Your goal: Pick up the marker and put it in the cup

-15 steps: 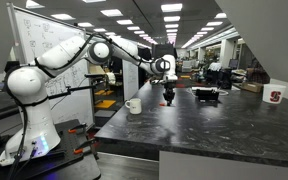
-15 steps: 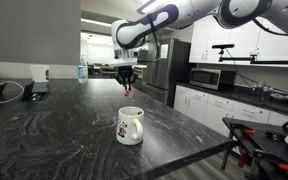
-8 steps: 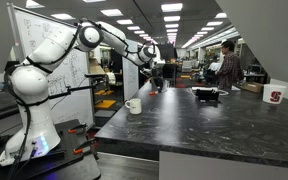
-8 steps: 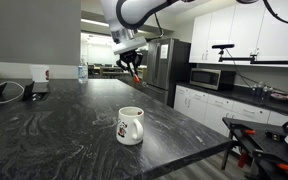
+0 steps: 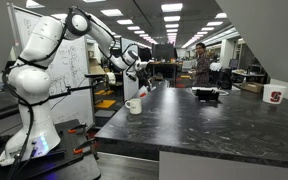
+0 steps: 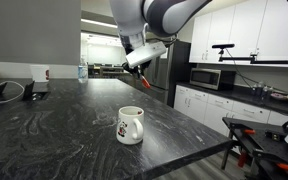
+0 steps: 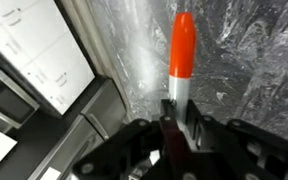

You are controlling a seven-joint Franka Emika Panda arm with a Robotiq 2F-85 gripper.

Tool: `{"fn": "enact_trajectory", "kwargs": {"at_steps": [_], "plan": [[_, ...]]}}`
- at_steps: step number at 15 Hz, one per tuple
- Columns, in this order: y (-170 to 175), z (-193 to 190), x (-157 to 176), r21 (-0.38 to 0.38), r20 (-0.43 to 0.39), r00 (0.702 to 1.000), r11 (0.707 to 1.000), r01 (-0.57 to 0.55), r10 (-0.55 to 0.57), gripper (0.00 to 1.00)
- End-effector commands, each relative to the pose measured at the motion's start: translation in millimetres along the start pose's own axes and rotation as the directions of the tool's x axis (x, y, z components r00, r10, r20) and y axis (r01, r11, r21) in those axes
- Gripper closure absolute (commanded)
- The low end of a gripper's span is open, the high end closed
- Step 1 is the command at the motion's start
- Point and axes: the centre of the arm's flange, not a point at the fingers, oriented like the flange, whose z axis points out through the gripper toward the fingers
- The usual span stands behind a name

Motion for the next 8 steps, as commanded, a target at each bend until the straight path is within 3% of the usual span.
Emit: {"fn": "enact_trajectory", "kwargs": {"at_steps": [1,3,8], "plan": [[19,-5,-50,0.131,-0.127,0.99,0.99,-0.047,0.064,0.95],[13,-12,-69,0.213,-0.166,0.98,0.974,-0.072,0.109,0.95],[7,-28,-96,0.353,-0.168,0.975,0.932,-0.076,0.143,0.95]]}}
